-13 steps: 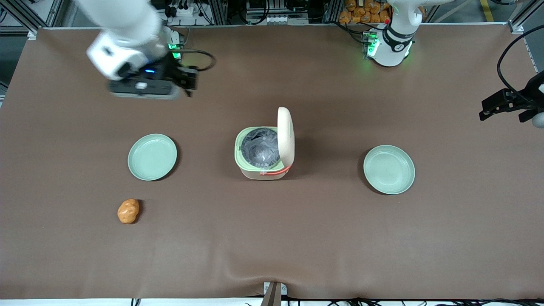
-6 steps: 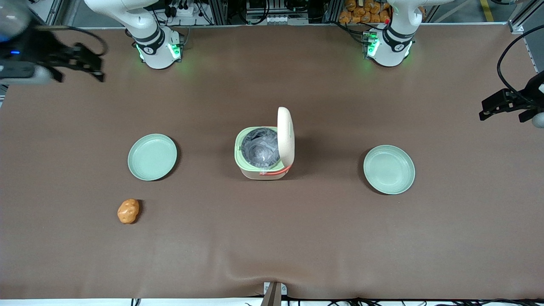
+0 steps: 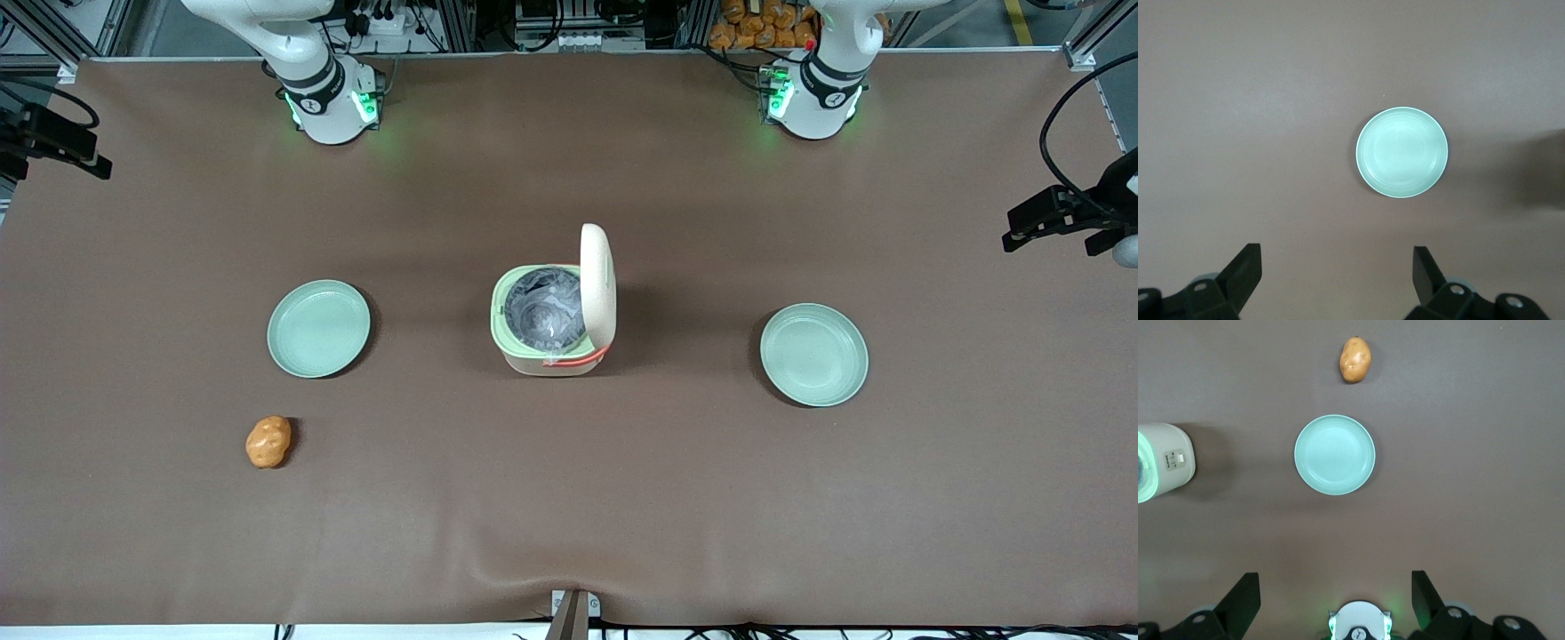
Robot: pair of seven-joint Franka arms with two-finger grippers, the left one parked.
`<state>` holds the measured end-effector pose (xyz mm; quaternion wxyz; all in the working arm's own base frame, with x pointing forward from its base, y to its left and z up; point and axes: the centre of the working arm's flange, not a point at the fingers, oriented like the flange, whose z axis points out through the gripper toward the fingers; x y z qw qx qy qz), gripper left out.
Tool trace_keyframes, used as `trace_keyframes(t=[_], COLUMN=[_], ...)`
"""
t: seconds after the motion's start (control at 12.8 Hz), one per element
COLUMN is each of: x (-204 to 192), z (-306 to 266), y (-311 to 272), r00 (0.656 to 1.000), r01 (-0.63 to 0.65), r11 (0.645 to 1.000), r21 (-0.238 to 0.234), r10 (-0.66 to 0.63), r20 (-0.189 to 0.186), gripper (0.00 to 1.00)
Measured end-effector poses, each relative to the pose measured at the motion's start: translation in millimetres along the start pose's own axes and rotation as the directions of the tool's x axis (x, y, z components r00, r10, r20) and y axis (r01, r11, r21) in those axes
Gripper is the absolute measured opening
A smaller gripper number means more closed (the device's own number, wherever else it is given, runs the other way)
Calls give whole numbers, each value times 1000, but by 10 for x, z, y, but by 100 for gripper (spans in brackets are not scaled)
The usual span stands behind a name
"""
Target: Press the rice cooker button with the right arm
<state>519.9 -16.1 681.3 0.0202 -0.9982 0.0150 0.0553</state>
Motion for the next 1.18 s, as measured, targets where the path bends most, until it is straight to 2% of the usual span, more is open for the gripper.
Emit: trace_keyframes(t=[0.16, 0.31, 0.63, 1.18], x=[-102, -293, -464, -464], z=[272, 480, 360, 351], y=[1, 7, -6, -14], r00=[1000, 999, 997, 996], r01=[1, 2, 6, 7], r11=[1000, 1000, 1000, 1000], r21=[4, 7, 9, 8], r10=[-1, -2, -5, -6], r20=[-30, -38, -83, -88], gripper=[100, 100, 100, 100])
